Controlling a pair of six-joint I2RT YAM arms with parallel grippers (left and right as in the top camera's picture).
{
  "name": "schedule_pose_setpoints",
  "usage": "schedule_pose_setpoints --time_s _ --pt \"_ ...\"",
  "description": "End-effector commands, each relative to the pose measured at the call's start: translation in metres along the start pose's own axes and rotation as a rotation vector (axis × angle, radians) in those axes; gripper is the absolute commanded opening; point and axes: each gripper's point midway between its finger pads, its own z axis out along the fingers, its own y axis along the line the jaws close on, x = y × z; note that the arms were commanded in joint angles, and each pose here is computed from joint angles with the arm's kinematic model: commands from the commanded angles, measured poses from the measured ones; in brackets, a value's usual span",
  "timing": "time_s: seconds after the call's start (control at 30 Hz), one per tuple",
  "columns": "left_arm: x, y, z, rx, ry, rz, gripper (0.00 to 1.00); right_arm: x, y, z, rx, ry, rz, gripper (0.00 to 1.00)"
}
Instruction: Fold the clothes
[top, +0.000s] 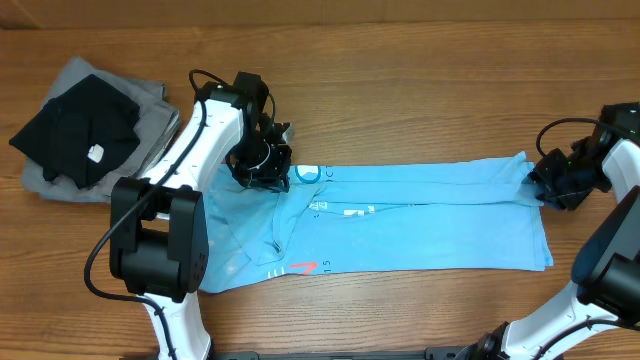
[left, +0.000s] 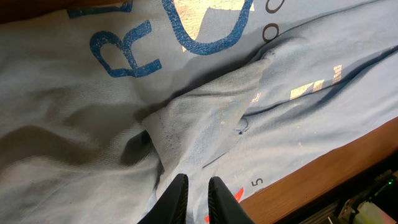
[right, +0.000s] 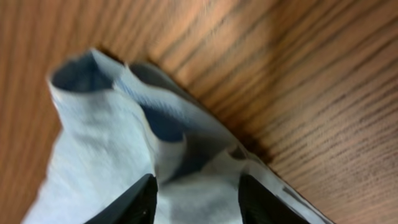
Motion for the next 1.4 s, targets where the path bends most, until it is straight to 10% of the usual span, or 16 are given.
schedule_pose_setpoints --time_s 0.0,0.4,0.6,1.37 --pt "-0.005 -0.006 -0.002 0.018 -0.01 0.028 0.16 -0.004 0.001 0.001 -0.001 -0.022 0.017 0.43" --pt "-0.005 -0.006 -0.002 0.018 -0.011 0.027 0.16 0.006 -0.008 0.019 0.015 -0.001 0.032 0.33" --pt "-0.004 -0.006 -0.002 0.018 -0.01 0.027 0.16 0.007 -0.009 0.015 0.019 0.009 0.038 0.05" --pt "-0.003 -0.012 0.002 0.015 -0.003 0.047 0.24 -0.002 0.006 -0.022 -0.046 -0.022 0.036 0.04"
